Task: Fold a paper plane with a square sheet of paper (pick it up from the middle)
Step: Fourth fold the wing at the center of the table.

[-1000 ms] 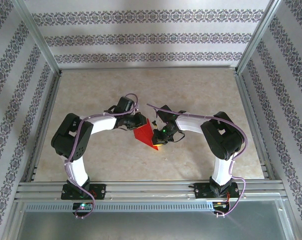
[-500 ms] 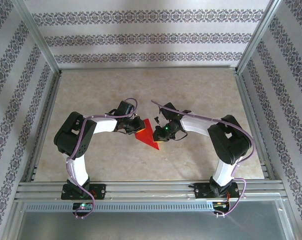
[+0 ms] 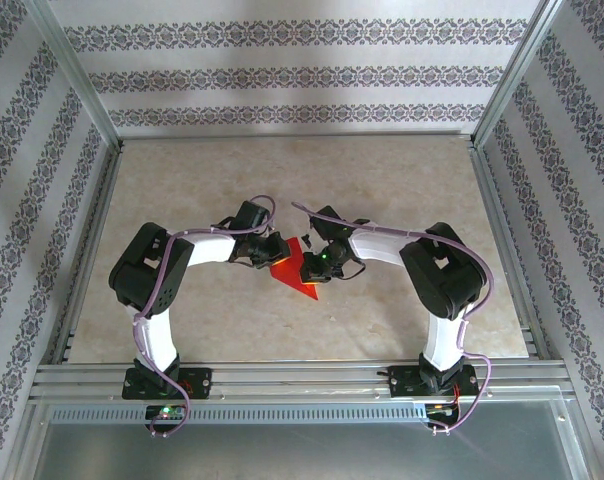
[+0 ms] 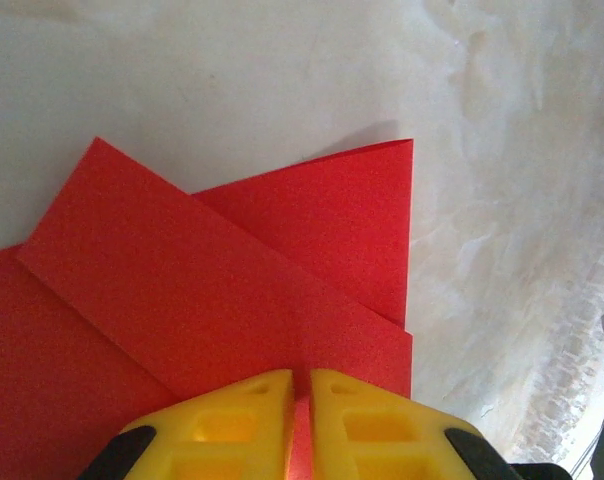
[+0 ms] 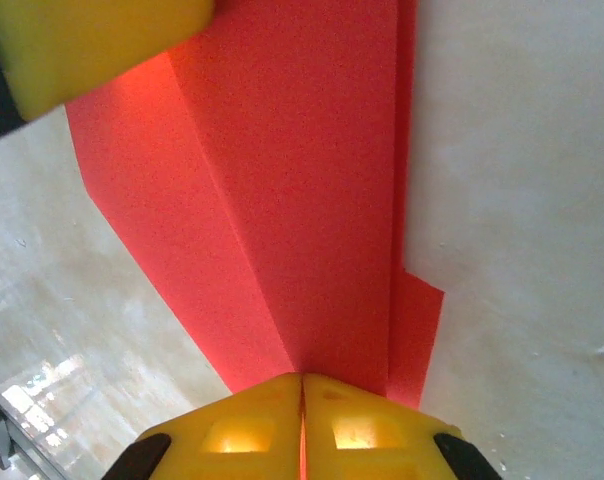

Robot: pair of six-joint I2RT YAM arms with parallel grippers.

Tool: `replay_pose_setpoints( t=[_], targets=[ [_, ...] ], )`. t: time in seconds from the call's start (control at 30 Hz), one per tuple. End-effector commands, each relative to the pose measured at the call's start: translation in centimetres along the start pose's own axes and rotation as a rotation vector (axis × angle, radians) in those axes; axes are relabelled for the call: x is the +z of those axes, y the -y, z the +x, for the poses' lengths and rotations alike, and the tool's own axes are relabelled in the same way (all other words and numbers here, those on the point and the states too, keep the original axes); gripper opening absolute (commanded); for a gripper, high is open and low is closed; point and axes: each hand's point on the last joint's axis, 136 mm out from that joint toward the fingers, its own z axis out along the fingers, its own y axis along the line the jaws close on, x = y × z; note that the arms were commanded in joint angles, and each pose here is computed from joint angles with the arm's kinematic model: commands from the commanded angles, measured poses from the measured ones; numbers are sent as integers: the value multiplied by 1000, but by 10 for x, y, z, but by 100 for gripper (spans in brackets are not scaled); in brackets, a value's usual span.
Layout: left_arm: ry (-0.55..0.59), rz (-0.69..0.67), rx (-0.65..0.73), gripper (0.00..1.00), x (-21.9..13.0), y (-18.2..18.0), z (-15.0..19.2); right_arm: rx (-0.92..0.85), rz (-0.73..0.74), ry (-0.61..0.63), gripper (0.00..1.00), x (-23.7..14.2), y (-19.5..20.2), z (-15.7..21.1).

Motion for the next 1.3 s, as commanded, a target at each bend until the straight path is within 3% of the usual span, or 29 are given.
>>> replay_pose_setpoints(
  t=[0.0,0.2,0.57,0.77,0.93,1.27],
  targets=[
    [-49,-206,-77,14,11,-51,18,33,63,-45,9,4,22,20],
    [-69,-279,-99,14,12,-65,21,52,55,-76,8,-2,33,47],
    [-70,-270,-91,13,11,-58,17,34,26,-92,9,-21,33,81],
    [-29,-78,-43,15,-7,5,-5,-11,-50,112,14,-53,7,37],
    [83,54,-6,22,-45,55,-25,21,-118,242,26,-67,-2,-5],
    [241,43,-149,39,-84,14,-25,-15,-214,247,35,-50,-18,-60]
  ],
)
